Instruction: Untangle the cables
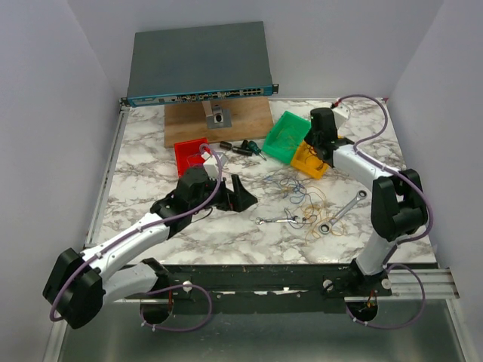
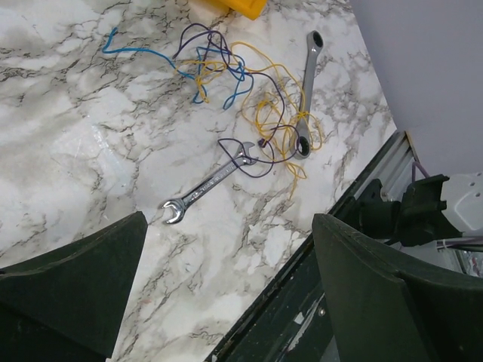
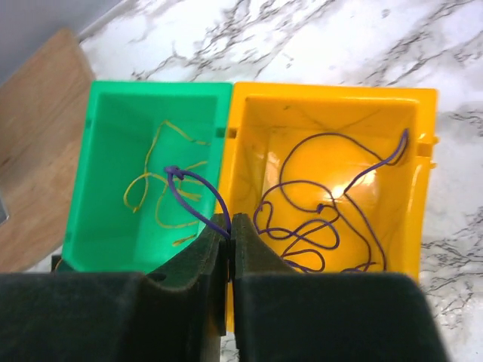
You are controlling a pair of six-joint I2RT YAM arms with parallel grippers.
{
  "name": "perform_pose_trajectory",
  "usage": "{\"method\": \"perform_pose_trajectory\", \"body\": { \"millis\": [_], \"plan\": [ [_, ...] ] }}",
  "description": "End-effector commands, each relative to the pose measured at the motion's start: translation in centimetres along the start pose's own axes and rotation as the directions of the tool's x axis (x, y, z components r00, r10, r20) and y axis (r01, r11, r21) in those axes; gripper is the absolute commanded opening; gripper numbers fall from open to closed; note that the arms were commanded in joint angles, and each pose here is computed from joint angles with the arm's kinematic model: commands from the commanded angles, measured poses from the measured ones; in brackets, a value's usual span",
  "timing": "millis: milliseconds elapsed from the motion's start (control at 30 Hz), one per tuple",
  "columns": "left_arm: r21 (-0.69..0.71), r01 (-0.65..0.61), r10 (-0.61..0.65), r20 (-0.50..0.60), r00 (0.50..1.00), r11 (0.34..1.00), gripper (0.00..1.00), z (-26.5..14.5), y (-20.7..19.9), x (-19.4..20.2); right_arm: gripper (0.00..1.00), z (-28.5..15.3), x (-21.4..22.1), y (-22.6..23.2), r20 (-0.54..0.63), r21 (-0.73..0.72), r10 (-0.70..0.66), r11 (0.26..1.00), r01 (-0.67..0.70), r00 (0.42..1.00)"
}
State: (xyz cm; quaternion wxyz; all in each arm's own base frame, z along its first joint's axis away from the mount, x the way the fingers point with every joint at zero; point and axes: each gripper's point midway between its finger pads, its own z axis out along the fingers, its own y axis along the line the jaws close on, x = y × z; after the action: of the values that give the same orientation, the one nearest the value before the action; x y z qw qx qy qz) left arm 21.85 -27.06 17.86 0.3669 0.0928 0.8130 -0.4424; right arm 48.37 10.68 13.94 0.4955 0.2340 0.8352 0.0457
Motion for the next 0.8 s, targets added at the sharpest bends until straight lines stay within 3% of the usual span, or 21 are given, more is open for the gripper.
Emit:
{"method": "perform_pose_trajectory", "body": {
  "millis": [0,33,67,100,267,467,633,667,767],
  "plan": [
    [0.004,-0.044,0.044,0.046,0.998,0.999,0.95,1.2,-0.8,-1.8,0.4,0.6,-2.0,-1.8,0.086,0.103,0.045,0.993,-0.054,0.995],
    [-0.003,-0.051,0.051,0.046,0.998,0.999,0.95,1.4,-0.6,-1.9,0.72,0.6,-1.9,-1.7,0.076,0.108,0.038,0.993,-0.046,0.996],
    [-0.01,-0.059,0.06,0.042,0.997,0.998,0.95,1.7,-0.5,-1.9,0.88,0.4,-2.0,-1.5,0.065,0.097,0.031,0.995,-0.037,0.997],
    [-0.027,-0.065,0.066,0.038,0.997,0.998,0.95,2.0,-0.2,-2.0,0.89,0.0,-2.1,-1.4,0.058,0.085,0.026,0.996,-0.031,0.998],
    [-0.045,-0.077,0.077,0.0,0.997,0.996,0.95,3.7,0.1,-2.3,0.9,-3.7,-1.7,-1.3,0.013,-0.018,-0.007,1.0,0.007,1.0],
    [-0.021,-0.086,0.086,-0.027,0.996,0.996,0.95,5.1,-0.4,-2.0,0.89,-8.9,3.5,-4.6,-0.187,-0.059,-0.083,0.996,0.073,0.979],
    [0.007,-0.091,0.092,-0.067,0.994,0.996,0.94,6.3,-0.6,-1.3,0.77,-12.6,7.7,-7.6,-0.326,-0.085,-0.145,0.989,0.124,0.934],
    [0.038,-0.093,0.096,-0.095,0.991,0.995,0.93,7.3,-1.4,-1.0,0.68,-13.8,9.4,-8.5,-0.365,-0.1,-0.139,0.989,0.11,0.92],
    [0.052,-0.1,0.105,-0.118,0.987,0.994,0.92,8.2,-1.9,-0.9,0.6,-14.1,11.3,-9.5,-0.41,-0.077,-0.103,0.994,0.078,0.906]
  ]
}}
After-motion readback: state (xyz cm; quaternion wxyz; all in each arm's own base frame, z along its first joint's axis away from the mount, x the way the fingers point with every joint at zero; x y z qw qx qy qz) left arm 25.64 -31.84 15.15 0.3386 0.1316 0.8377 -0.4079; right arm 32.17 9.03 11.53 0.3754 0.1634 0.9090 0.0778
